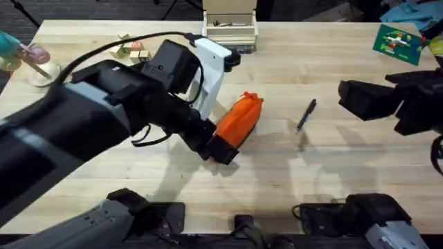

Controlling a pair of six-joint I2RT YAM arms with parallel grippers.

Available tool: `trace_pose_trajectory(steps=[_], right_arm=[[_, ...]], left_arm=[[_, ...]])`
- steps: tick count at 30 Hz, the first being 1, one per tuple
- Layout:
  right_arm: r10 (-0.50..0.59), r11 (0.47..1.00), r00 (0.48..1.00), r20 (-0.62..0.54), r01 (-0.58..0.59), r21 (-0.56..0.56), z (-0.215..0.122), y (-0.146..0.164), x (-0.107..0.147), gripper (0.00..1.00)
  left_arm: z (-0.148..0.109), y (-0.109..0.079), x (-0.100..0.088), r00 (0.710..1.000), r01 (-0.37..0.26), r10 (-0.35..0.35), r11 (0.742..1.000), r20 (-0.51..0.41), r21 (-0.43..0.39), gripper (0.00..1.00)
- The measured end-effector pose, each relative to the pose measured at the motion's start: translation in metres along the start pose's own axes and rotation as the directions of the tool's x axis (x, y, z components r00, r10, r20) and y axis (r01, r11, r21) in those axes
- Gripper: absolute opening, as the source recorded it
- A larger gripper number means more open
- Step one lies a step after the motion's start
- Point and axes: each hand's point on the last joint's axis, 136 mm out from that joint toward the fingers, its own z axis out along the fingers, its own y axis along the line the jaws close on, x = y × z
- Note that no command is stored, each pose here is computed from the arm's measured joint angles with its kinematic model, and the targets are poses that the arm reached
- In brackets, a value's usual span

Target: Unzip the bag, pick up the pens from the table one at a time and place them inside, then zip the bag closed.

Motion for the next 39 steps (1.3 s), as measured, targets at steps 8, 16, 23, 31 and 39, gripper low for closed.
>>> trace_pose_trajectory(steps=[8, 16, 23, 31, 39], right_arm=[[-0.045, 0.999, 0.999, 0.0, 0.045, 0.0, 0.0, 0.0, 0.0, 0.998], [-0.051, 0.999, 0.999, 0.0, 0.051, 0.0, 0.0, 0.0, 0.0, 0.998], [-0.054, 0.999, 0.999, 0.0, 0.054, 0.0, 0.0, 0.0, 0.0, 0.998], [-0.058, 0.998, 0.998, 0.0, 0.058, 0.0, 0.0, 0.0, 0.0, 0.998], [-0.058, 0.998, 0.998, -0.001, 0.058, 0.0, 0.0, 0.0, 0.0, 0.998]], left_arm=[[0.01, 0.004, 0.006, 0.998, 0.027, -0.027, 1.0, -0.052, 0.006, 0.995], [0.012, 0.008, -0.005, 1.0, 0.009, -0.009, 1.0, -0.011, -0.004, 0.995], [0.012, 0.008, -0.005, 1.0, 0.01, -0.01, 1.0, -0.011, -0.004, 0.993], [0.012, 0.008, -0.005, 1.0, 0.012, -0.012, 1.0, -0.011, -0.004, 0.995], [0.012, 0.008, -0.005, 1.0, 0.013, -0.013, 1.0, -0.012, -0.004, 0.802]])
